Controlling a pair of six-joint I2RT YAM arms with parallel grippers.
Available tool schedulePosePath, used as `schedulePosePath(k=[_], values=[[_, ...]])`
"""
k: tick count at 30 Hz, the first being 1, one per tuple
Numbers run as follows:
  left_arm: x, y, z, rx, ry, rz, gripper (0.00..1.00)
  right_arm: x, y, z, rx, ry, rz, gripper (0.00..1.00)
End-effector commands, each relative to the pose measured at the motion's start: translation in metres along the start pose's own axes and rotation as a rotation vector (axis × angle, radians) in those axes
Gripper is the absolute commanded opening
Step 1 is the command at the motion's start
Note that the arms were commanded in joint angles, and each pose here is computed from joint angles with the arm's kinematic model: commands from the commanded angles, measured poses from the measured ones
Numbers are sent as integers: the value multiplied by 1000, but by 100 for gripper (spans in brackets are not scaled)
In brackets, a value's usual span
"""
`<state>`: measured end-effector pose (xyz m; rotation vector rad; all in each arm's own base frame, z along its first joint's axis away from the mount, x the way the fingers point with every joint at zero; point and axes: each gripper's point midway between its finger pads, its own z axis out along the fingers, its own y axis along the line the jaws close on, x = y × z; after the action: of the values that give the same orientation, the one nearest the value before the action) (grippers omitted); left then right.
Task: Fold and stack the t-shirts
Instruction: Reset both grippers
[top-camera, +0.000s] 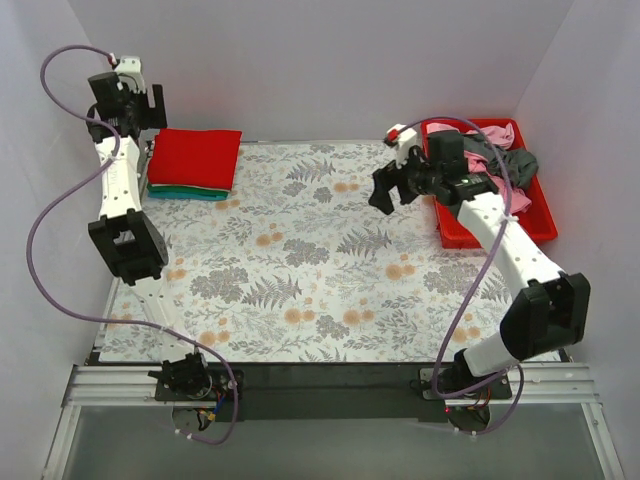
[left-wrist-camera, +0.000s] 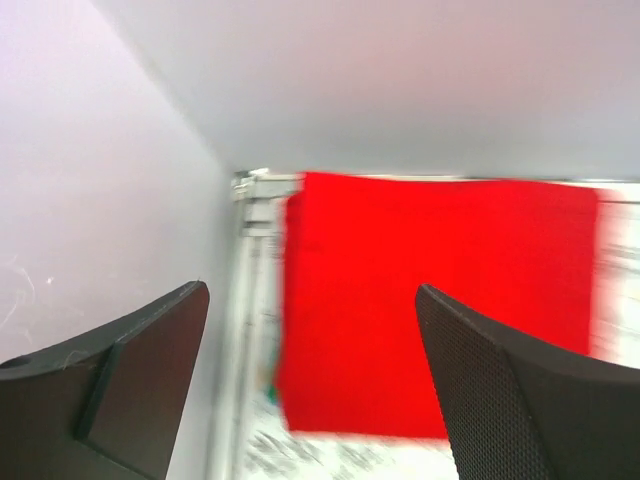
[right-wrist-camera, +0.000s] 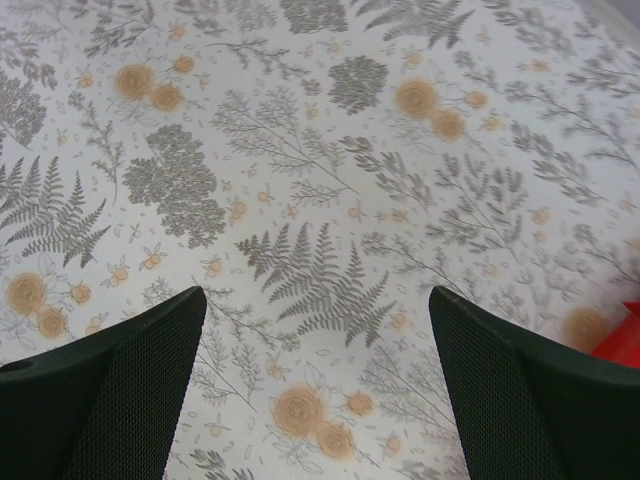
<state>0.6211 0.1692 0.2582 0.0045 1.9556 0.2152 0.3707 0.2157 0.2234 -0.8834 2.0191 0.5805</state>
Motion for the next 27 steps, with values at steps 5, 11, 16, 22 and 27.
schedulePosePath(k=[5, 11, 16, 22, 27], values=[[-52, -150, -143, 396, 86, -47, 87, -2, -47, -86, 133, -108, 67, 98], [10, -253, -210, 652, 305, -114, 89, 39, -69, -132, 246, -74, 133, 98], [72, -296, -258, 736, 401, -67, 90, 87, -49, -132, 227, -10, 204, 98], [137, -311, -299, 794, 481, -96, 91, 145, -18, -116, 164, 79, 251, 98], [173, -300, -317, 765, 545, -103, 92, 166, -8, -112, 169, 131, 217, 98]])
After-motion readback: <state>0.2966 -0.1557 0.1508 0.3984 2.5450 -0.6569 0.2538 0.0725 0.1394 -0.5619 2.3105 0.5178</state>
